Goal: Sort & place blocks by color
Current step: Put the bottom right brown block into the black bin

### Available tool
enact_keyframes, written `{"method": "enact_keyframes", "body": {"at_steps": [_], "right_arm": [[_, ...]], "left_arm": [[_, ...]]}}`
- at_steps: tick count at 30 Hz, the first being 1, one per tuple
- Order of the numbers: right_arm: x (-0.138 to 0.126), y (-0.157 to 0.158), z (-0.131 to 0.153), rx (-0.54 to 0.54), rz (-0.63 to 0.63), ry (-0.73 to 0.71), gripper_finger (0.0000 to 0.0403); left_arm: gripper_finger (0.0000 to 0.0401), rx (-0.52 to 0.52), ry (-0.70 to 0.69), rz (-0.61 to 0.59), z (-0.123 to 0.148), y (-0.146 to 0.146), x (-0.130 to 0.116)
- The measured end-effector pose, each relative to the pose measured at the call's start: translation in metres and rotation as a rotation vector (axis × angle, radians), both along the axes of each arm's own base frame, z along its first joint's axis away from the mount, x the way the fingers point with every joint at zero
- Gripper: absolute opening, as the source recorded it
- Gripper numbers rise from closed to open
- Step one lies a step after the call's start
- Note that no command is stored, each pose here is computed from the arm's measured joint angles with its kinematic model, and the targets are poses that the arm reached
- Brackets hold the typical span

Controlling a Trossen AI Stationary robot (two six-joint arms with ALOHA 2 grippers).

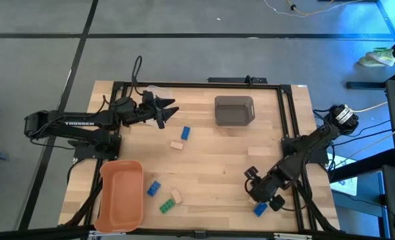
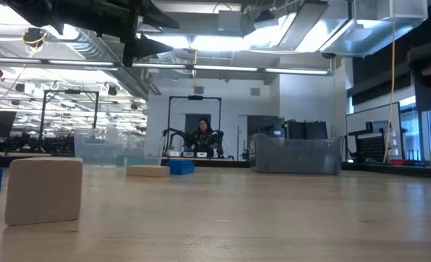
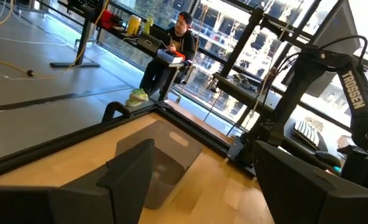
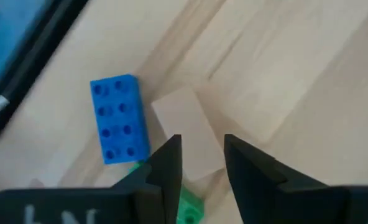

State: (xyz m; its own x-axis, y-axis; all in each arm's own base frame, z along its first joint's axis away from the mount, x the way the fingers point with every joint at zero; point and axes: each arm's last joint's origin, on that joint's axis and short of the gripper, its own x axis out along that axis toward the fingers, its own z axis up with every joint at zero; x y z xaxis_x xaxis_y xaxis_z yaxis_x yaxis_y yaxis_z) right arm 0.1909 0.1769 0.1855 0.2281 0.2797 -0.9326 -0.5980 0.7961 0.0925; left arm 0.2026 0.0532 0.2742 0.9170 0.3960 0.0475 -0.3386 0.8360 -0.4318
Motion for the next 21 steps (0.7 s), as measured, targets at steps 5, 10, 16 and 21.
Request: {"method": "enact_keyframes", "body": {"at_steps": [5, 10, 16, 21], "right_arm": [[0.0092, 0.0085, 0.0098, 0.101, -0.057, -0.075, 0.0120], [0.0107, 0.0100, 0.0102, 0.139, -0.063, -0.063, 0.0120], [0.0075, 0.0061, 0.0073, 0.157, -0.066, 0.046, 0.0120], [0.0078, 0.0038, 0.0067, 0.124, -0.024, 0.026, 0.0120]], "left_arm": [[0.0263, 0.000, 0.001, -0.001, -0.0001, 0.0000, 0.0000], [0.0263, 0.000, 0.001, -0.003, -0.0001, 0.0000, 0.0001], [0.0263, 0.001, 0.001, -0.003, -0.0001, 0.0000, 0.0000], [0.0263, 0.001, 0.002, -0.004, -0.0001, -0.0001, 0.0001]]}}
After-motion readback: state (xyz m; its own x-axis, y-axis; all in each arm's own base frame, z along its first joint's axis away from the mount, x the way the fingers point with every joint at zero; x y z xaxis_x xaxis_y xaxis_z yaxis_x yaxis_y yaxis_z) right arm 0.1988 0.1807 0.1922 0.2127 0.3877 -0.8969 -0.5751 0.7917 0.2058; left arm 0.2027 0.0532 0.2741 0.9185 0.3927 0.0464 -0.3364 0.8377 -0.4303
